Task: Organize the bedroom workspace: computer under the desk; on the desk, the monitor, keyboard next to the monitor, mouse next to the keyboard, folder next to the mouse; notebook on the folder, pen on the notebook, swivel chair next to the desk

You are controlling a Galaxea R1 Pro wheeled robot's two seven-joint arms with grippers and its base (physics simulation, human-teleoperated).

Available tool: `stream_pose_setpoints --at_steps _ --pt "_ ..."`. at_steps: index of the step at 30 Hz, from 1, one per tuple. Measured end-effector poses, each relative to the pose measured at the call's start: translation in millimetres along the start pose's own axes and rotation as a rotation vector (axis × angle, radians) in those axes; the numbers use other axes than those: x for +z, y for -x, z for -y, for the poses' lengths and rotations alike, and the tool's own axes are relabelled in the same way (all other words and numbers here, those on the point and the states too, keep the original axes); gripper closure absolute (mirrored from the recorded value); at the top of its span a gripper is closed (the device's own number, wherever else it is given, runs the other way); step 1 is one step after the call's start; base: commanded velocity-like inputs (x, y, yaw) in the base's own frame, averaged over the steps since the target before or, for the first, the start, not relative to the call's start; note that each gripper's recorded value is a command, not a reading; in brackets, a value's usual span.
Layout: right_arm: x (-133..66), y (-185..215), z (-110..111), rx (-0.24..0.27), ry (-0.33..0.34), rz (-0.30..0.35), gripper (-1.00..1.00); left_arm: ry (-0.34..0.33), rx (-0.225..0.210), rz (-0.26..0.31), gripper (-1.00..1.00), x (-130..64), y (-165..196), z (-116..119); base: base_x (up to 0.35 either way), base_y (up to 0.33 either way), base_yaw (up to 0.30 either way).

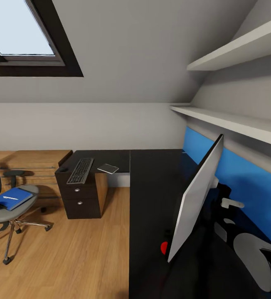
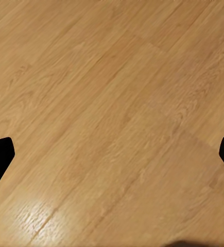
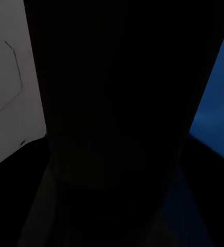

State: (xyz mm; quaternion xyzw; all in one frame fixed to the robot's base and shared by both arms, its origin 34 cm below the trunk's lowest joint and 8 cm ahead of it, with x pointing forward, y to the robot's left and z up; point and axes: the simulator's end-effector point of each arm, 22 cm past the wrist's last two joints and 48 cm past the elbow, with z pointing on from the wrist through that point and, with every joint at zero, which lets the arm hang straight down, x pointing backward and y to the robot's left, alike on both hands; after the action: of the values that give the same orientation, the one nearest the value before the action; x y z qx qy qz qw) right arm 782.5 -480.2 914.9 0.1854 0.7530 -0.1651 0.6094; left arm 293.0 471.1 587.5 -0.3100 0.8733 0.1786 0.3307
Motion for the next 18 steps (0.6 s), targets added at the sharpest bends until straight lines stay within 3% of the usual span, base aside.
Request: stream_pose_setpoints --at_steps 18 --pt "-1.5 -0.2 -6.0 0.004 0.007 0.001 1.0 0.0 -0.001 0.0 -1.0 -0.1 0.0 0.1 0.057 0.0 0.0"
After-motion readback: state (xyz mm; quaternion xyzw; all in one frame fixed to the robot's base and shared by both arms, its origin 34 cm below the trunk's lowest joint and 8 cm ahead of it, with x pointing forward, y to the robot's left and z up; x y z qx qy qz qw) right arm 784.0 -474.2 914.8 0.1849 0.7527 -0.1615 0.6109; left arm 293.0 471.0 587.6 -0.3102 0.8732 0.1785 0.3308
